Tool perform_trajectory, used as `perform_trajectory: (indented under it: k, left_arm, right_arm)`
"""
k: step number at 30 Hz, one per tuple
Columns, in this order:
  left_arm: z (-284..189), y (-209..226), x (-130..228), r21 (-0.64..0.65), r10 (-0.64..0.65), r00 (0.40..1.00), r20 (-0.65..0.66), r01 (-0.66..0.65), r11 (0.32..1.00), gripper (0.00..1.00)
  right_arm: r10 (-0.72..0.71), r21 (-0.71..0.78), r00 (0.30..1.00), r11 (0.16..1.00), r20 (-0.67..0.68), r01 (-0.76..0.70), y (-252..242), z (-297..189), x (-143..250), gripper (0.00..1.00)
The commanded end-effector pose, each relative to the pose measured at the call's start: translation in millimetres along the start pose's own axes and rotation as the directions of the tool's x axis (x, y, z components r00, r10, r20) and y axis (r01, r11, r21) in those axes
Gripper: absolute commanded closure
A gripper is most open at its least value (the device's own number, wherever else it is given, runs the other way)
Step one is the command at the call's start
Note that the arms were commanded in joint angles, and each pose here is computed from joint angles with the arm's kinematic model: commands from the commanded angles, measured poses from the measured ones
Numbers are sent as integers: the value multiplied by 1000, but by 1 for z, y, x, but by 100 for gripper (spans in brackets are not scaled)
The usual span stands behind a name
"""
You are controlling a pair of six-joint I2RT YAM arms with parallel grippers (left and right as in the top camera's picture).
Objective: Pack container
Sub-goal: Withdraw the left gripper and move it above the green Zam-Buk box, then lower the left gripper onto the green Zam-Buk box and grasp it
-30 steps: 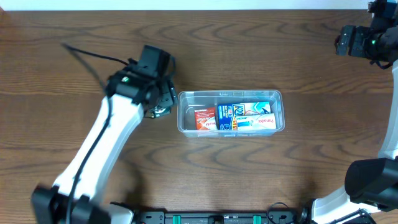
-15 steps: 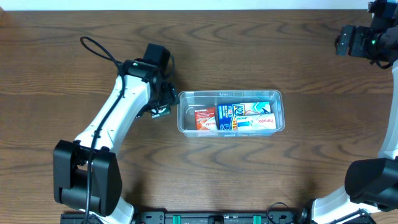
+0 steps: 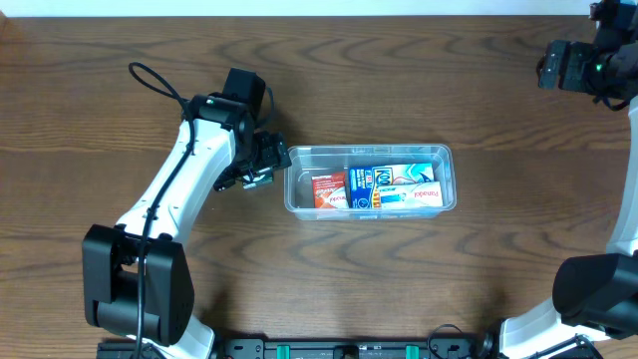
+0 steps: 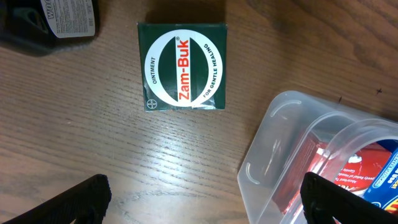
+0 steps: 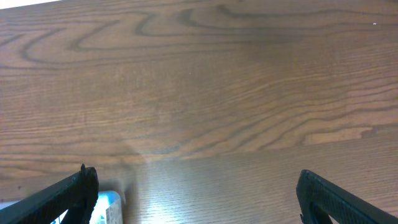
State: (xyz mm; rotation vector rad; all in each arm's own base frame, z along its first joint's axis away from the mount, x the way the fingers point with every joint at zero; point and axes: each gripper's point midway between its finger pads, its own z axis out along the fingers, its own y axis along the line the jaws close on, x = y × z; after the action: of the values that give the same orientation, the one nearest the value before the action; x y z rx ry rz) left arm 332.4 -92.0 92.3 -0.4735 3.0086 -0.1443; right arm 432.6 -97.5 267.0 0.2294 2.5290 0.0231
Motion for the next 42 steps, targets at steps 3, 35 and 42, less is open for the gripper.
perform_trajectory:
  k: [3, 35, 42]
  left_arm:
    - [-4, 1, -1, 4, 14, 1000, -4, -14, 1000, 2]
    - [-89, 19, -28, -14, -33, 999, -14, 33, 999, 2]
    - [-51, 18, -29, -66, -35, 993, -114, 27, 997, 2]
  right_arm:
    - [20, 4, 1000, 1000, 16, -20, -3, -6, -3, 1]
    - [20, 4, 1000, 1000, 16, -20, -3, -6, -3, 1]
    - [20, 4, 1000, 1000, 15, -20, -3, -6, -3, 1]
